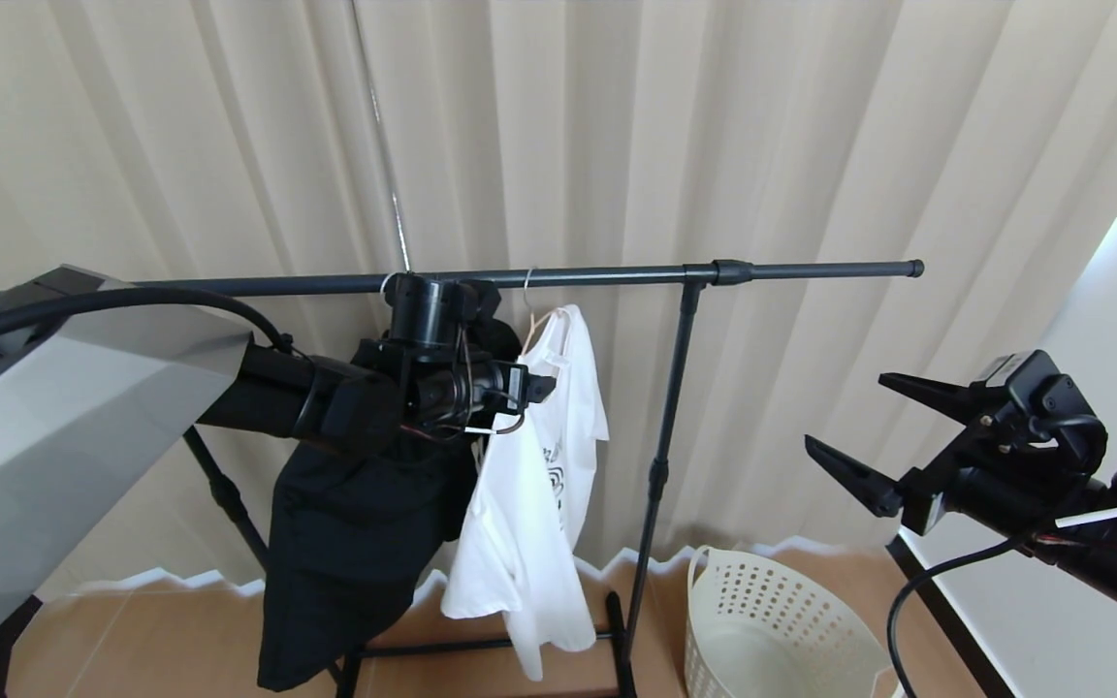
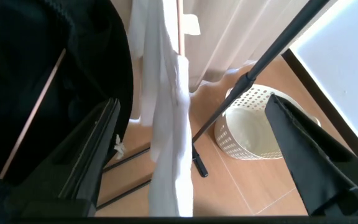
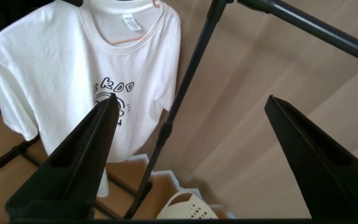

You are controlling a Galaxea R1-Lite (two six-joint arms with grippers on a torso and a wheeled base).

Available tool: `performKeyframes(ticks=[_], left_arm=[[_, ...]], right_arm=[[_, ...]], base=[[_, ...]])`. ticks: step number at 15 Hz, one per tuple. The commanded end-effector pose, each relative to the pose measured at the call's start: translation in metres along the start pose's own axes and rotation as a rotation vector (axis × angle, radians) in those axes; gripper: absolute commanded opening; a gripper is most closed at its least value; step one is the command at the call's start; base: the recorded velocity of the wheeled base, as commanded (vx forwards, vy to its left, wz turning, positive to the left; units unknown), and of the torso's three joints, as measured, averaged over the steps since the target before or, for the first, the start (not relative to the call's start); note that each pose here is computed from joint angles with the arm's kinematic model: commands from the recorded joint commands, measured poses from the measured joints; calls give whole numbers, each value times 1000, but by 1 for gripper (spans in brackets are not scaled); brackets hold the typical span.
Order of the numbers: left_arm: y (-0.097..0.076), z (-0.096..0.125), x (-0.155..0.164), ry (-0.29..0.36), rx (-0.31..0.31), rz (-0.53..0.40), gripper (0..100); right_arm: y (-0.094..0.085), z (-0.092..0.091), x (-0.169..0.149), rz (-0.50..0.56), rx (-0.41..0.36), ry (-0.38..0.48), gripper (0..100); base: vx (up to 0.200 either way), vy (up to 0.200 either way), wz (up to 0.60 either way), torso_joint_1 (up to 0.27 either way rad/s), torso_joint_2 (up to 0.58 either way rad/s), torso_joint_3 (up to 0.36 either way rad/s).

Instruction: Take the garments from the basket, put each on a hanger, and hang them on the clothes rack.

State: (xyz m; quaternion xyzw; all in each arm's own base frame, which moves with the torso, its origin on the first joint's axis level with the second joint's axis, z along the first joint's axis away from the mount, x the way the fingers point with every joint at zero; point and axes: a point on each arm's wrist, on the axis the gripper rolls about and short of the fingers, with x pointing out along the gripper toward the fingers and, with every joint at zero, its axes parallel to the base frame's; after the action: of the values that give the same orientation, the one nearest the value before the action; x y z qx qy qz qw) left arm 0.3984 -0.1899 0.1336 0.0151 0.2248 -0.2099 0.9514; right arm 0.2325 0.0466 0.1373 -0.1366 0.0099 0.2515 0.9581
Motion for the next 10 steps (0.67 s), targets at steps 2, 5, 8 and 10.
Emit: performKeyframes(ticks=[2, 5, 8, 10], left_arm=[[0, 9, -19, -21, 2, 1, 100], [-1, 23, -56, -62, 5, -1, 100], [1, 23, -114, -87, 7, 5, 100], [2, 13, -157, -97, 13, 6, 100]], right_arm=[[0, 2, -1, -2, -4, -11, 100], [-2, 10, 3, -56, -1, -25, 100], [3, 31, 9, -142, 108, -83, 100], [2, 41, 3, -191, 116, -97, 100]], base=[[0, 0, 0, 0, 0, 0], [0, 0, 0, 0, 0, 0], [0, 0, 0, 0, 0, 0], [0, 0, 0, 0, 0, 0]])
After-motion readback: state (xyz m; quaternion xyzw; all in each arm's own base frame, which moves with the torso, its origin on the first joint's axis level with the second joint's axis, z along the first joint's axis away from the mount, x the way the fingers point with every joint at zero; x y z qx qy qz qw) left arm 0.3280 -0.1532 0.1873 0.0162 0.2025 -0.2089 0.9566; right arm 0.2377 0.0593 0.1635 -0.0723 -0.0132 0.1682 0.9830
